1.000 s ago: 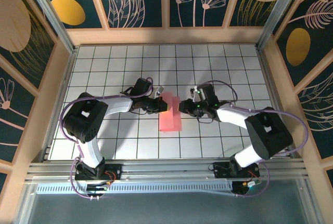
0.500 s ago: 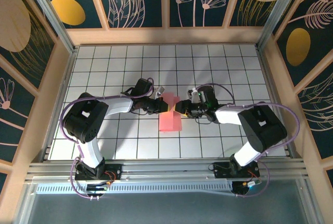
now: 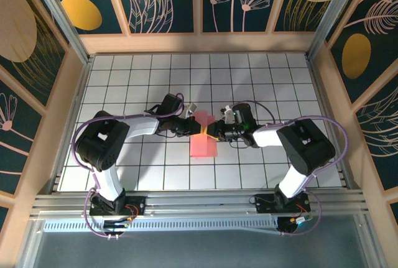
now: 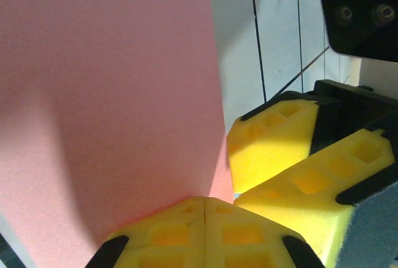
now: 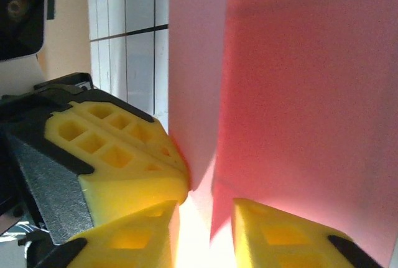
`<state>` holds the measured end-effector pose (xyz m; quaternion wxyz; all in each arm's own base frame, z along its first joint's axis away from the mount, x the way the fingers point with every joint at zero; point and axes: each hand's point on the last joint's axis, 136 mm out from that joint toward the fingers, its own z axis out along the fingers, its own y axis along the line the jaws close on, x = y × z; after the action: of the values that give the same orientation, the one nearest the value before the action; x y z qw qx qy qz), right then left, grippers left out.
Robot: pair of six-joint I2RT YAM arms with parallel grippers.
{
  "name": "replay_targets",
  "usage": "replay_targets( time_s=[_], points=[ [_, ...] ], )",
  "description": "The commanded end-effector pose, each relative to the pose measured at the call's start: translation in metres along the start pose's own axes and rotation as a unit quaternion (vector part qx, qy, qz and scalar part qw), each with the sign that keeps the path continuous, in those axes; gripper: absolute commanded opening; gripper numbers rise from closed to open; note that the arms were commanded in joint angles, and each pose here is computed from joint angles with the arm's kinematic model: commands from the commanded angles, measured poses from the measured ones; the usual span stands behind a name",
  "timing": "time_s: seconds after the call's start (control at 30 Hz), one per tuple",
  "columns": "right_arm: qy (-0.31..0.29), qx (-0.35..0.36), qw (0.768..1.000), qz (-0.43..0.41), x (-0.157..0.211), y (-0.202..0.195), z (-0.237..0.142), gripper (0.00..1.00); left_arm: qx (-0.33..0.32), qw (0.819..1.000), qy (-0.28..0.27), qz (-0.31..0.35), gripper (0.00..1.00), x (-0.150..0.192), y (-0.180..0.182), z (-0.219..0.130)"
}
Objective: Fold a paper plane with a square sheet of paper (fold left side to right side)
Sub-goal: First fold in half a square sheet of paper at the center of the table.
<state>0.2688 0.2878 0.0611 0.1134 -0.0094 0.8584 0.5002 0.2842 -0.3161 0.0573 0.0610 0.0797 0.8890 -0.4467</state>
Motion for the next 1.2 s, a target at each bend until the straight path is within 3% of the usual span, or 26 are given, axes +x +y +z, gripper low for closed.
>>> replay_targets(
  time_s=[0.0, 0.17, 0.33, 0.47, 0.6, 0.9, 1.17],
  points=[
    [-0.003, -0.018, 1.000, -0.012, -0.007, 0.012, 0.004, 0.17, -0.001, 1.000, -0.004, 0.009, 0.00, -0.004, -0.003, 0.002],
    [-0.007, 0.018, 1.000, -0.010, -0.008, 0.002, 0.003, 0.00, -0.008, 0.999, -0.031, 0.023, 0.02, -0.014, -0.014, -0.010],
    [-0.019, 0.074, 0.997, -0.010, -0.012, -0.014, -0.002, 0.00, -0.055, 0.995, -0.078, 0.042, 0.27, -0.027, -0.020, -0.034],
    [-0.019, 0.104, 0.994, -0.008, -0.014, -0.022, -0.004, 0.00, -0.112, 0.988, -0.103, 0.037, 0.36, -0.029, -0.005, -0.048],
    [-0.015, 0.118, 0.993, -0.006, -0.013, -0.026, -0.005, 0.00, -0.127, 0.987, -0.098, 0.023, 0.44, -0.019, 0.008, -0.047],
    [-0.011, 0.140, 0.990, -0.002, -0.013, -0.032, -0.007, 0.00, -0.110, 0.992, -0.068, -0.004, 0.51, -0.011, 0.018, -0.025],
    [-0.010, 0.155, 0.988, -0.001, -0.013, -0.036, -0.008, 0.00, -0.117, 0.992, -0.030, -0.018, 0.50, -0.002, 0.031, -0.001]
  ],
)
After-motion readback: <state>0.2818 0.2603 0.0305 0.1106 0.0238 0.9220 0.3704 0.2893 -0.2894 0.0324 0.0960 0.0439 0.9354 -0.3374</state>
